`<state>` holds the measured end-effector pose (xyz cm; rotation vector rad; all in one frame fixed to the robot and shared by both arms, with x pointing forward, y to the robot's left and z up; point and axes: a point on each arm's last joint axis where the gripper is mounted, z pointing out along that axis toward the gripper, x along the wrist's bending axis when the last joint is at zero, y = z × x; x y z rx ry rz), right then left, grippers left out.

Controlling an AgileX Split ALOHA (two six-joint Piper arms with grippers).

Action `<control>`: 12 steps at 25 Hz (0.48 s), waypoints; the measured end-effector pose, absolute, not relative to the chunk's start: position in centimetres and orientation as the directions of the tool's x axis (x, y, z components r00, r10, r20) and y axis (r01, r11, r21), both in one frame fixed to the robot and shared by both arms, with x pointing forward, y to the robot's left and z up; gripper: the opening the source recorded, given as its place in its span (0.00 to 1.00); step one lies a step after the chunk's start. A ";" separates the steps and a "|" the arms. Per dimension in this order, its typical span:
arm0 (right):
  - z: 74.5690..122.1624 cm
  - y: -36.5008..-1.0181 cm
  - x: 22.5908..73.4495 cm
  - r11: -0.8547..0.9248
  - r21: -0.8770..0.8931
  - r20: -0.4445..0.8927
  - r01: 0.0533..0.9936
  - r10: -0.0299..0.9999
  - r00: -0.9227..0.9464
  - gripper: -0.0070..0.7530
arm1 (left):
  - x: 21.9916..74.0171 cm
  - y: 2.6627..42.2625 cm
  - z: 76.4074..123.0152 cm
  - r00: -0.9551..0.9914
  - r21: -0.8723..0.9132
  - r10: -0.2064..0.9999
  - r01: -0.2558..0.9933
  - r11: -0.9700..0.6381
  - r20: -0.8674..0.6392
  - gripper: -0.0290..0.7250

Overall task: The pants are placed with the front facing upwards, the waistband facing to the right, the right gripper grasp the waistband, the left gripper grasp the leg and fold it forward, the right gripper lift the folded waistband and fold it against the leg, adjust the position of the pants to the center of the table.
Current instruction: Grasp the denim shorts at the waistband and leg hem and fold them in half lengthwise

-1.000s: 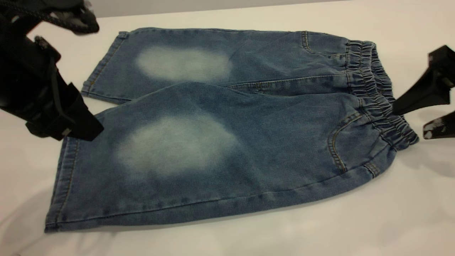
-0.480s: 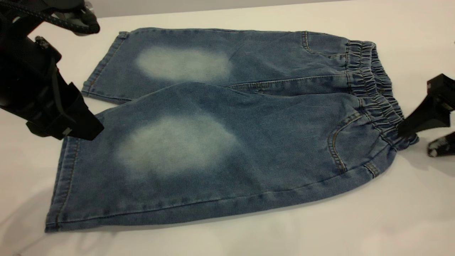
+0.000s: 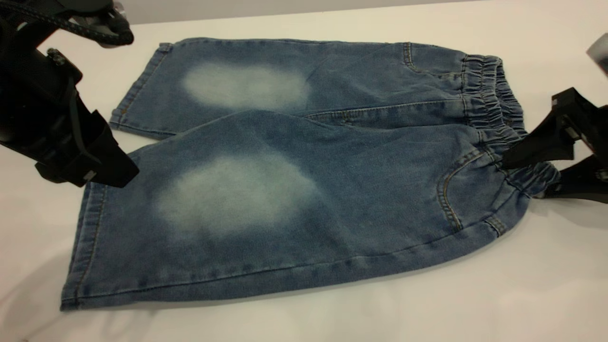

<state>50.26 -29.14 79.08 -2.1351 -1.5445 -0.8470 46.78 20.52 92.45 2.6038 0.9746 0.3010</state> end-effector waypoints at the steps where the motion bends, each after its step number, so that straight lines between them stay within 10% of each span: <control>1: 79.0 -29.1 50.4 -0.325 0.052 0.665 0.944 0.717 0.210 0.58 | 46.8 20.5 92.4 0.742 0.387 0.667 0.594 -0.705 0.076 0.51; 7: 78.7 -29.2 50.5 -0.334 0.054 0.655 0.941 0.723 0.219 0.52 | 46.6 20.5 92.4 0.748 0.371 0.661 0.598 -0.711 0.061 0.51; 12: 78.4 -29.6 50.4 -0.356 0.056 0.612 0.933 0.750 0.249 0.18 | 46.0 20.7 92.0 0.759 0.335 0.650 0.604 -0.723 0.034 0.50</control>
